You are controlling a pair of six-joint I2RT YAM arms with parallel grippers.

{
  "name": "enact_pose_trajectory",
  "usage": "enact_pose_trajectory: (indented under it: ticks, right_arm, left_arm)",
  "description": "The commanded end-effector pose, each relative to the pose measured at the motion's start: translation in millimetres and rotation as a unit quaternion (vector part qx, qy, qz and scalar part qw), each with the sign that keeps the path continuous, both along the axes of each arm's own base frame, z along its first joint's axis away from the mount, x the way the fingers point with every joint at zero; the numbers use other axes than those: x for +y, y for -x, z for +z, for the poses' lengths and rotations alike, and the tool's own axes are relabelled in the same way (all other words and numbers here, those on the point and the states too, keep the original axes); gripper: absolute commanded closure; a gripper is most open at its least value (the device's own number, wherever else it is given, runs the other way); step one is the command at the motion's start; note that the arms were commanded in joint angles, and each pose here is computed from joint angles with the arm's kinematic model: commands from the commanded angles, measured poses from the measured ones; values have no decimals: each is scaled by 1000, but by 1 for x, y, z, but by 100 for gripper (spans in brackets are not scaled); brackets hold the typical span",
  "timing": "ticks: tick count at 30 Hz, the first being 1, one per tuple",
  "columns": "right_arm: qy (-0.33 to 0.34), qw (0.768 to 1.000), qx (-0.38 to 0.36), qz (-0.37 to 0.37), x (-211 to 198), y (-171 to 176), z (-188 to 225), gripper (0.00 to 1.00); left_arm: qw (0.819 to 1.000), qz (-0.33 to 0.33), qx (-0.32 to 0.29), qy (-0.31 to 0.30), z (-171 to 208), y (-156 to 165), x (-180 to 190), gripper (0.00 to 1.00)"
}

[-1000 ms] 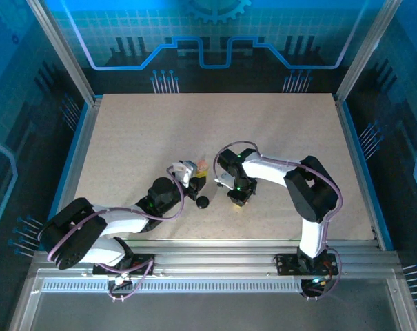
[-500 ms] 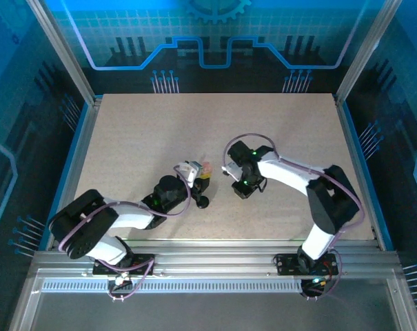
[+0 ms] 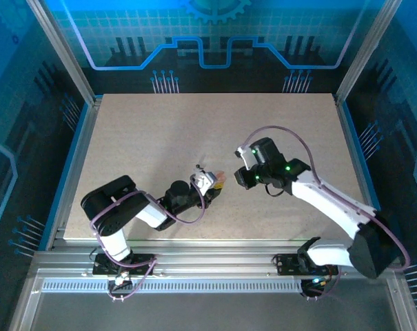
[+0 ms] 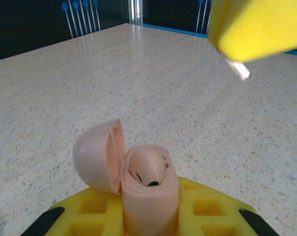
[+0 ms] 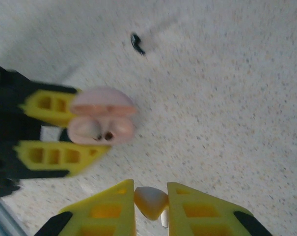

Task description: Insert the wireless bluetooth earbuds into the charging case

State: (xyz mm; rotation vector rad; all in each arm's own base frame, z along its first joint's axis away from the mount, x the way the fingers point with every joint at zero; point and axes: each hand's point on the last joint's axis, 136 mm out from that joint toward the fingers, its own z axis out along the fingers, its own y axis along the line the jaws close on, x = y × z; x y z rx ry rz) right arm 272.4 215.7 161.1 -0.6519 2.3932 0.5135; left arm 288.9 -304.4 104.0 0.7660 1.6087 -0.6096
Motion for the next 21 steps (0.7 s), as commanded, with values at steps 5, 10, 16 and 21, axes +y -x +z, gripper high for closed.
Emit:
enact_pose_trajectory:
  ticks: [5,10,16,21]
  right_arm:
    - [-149,987,-57,-26,21,-8,35,81]
    - [-198,977,-65,-48,24,-11,33,81]
    - [-226,970,-65,-67,23,-11,27,81]
    - [-242,965,-68,-71,23,-8,28,81]
  left_arm:
    - [995,-49,-90,16,34,9,-19,79]
    - [993,-54,-103,17,40,11,-25,79]
    - [993,-44,-100,36,51,8,-27,79]
    - [994,-40,-94,44,53,5,-28,79]
